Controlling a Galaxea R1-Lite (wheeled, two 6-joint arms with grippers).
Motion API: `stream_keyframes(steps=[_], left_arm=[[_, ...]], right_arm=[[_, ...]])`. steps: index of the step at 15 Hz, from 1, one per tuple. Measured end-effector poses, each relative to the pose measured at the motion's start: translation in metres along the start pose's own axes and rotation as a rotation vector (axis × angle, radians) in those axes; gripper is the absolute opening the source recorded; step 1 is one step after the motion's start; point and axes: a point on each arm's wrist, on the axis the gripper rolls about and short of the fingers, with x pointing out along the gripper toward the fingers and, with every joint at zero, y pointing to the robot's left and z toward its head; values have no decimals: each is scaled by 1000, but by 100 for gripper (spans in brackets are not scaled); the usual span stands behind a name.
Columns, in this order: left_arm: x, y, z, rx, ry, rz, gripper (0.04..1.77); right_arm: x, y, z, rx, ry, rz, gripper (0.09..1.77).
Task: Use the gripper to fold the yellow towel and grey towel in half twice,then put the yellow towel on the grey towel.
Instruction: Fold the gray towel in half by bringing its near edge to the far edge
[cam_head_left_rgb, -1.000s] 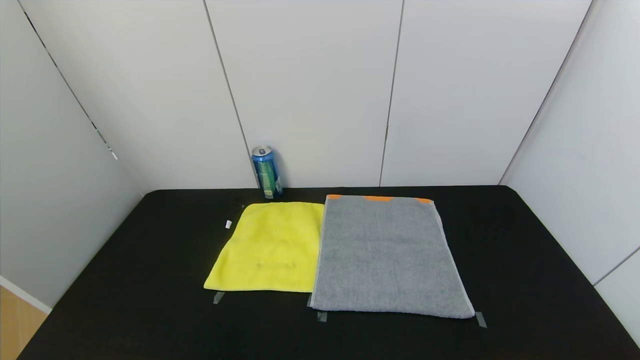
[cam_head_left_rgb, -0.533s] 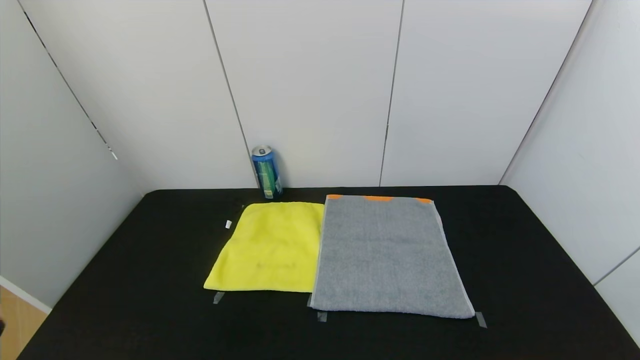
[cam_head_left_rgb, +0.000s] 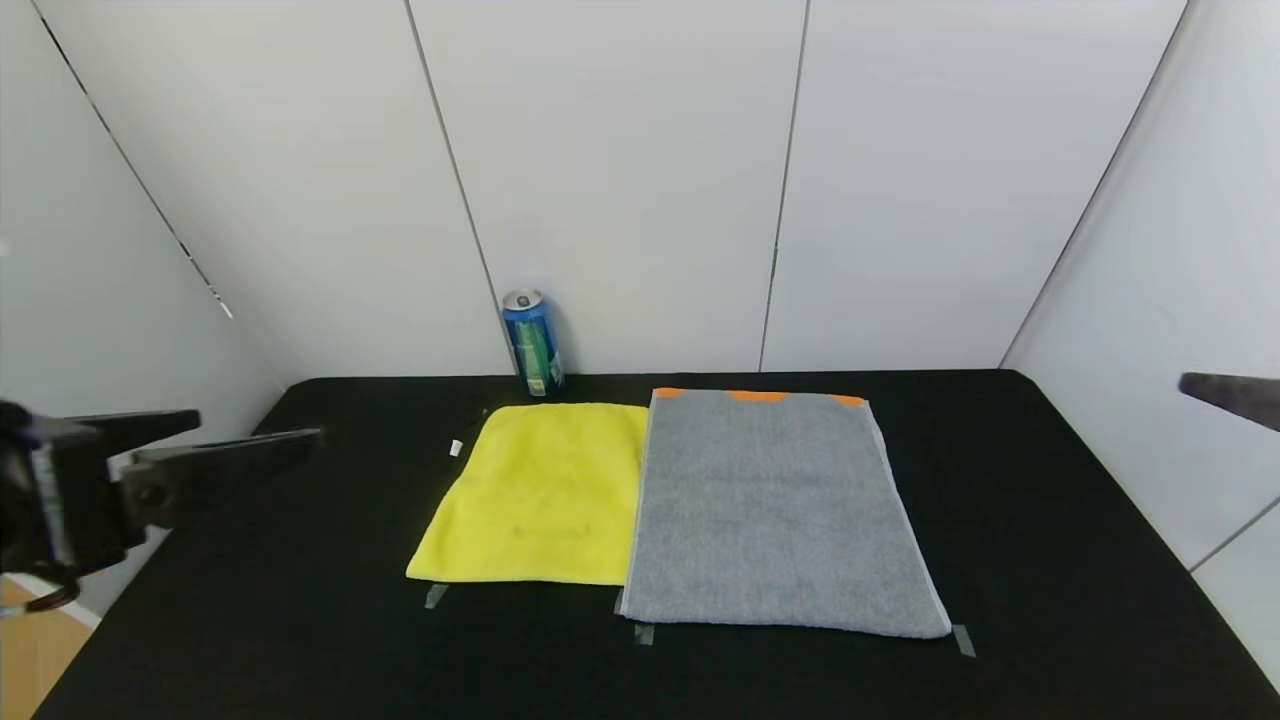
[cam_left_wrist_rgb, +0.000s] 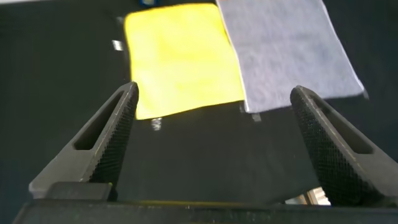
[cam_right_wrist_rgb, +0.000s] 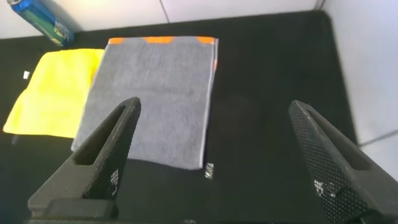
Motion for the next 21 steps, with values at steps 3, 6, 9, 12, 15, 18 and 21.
stream_keyframes(steps=[3, 6, 9, 12, 15, 18, 21], left_arm=[[50, -6, 10, 11, 100, -58, 172], [91, -8, 15, 12, 167, -84, 172], [126, -9, 10, 11, 237, -95, 172], [156, -9, -2, 10, 312, -102, 172], [181, -12, -10, 10, 363, -113, 172], [199, -18, -21, 4, 418, -164, 172], [212, -27, -33, -41, 475, -221, 172]], right_arm=[[47, -1, 7, 17, 90, 3, 171], [92, 0, 2, 21, 186, 6, 171], [125, 5, -9, 12, 268, 23, 171], [151, 9, -23, 7, 341, 29, 171], [171, 7, -40, 19, 413, 18, 171], [185, 3, -58, 32, 489, 1, 171], [195, -1, -74, 47, 552, -15, 171]])
